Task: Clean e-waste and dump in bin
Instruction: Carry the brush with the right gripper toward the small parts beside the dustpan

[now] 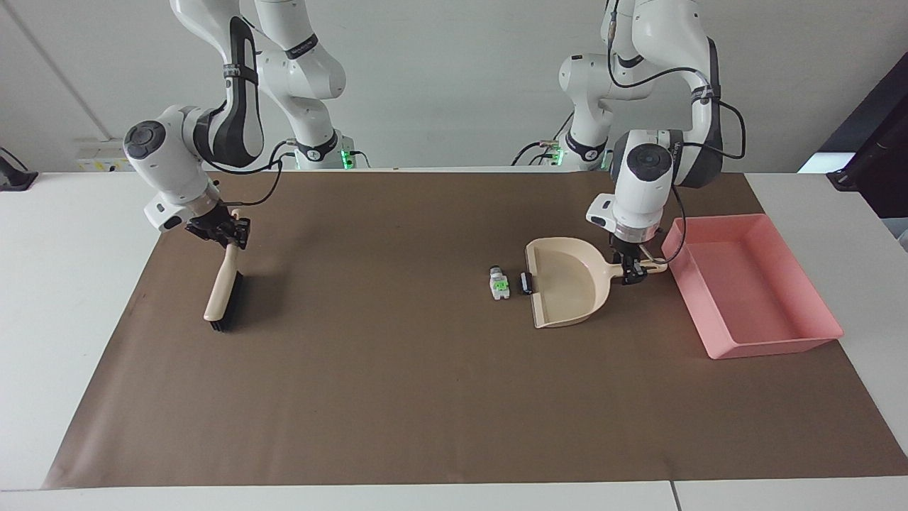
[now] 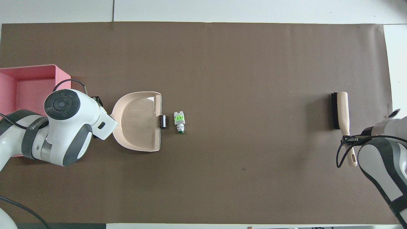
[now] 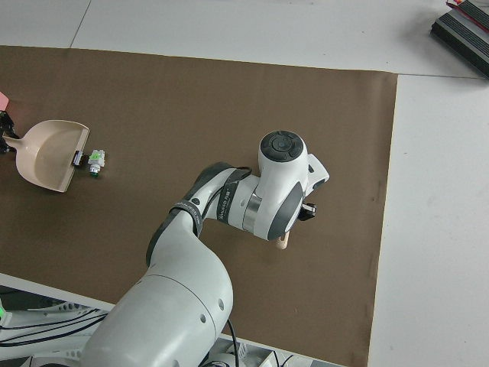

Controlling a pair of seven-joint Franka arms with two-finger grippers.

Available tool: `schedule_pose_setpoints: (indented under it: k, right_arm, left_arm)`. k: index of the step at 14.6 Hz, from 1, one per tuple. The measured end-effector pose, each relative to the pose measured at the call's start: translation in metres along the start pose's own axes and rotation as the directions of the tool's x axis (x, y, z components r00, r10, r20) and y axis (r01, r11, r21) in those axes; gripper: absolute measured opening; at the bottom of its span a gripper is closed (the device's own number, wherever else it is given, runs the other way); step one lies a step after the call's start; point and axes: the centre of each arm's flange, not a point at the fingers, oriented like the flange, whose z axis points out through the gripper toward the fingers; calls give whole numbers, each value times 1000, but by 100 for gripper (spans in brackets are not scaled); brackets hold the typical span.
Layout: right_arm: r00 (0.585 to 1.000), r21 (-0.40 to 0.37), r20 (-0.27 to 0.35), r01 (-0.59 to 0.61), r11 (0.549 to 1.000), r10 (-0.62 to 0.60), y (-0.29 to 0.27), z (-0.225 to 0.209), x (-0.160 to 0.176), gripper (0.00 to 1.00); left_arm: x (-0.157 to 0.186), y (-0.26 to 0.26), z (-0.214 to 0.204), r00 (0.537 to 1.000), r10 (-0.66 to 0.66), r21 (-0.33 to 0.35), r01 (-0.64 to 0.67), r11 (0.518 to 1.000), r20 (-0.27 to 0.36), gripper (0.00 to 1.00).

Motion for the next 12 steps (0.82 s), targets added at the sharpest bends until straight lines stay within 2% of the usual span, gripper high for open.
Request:
schedule_pose_setpoints:
  k: [1, 5, 8, 10, 12]
  right_arm:
    - [1000, 2, 1, 1, 1000, -1, -1, 0, 0, 26]
    - [998, 19, 40, 38, 999, -38, -23, -19, 9, 26]
    - [997, 21, 30, 73, 997, -74, -50, -53, 25, 26]
    - [997, 9, 23, 72, 997, -72, -92, -68, 32, 26]
    - [997, -8, 12, 77, 997, -77, -157, -73, 31, 26]
  left_arm:
    - [0, 0, 0, 1000, 2, 1, -2, 1000, 0, 33]
    - [-1, -3, -5, 1000, -1, -2, 1, 1000, 4, 33]
    - [-8, -13, -29, 999, -19, -48, 21, 999, 41, 33]
    - [-13, -17, -38, 996, -4, -61, 9, 998, 92, 33]
    - [-6, -16, -39, 988, 47, -39, -41, 998, 149, 33]
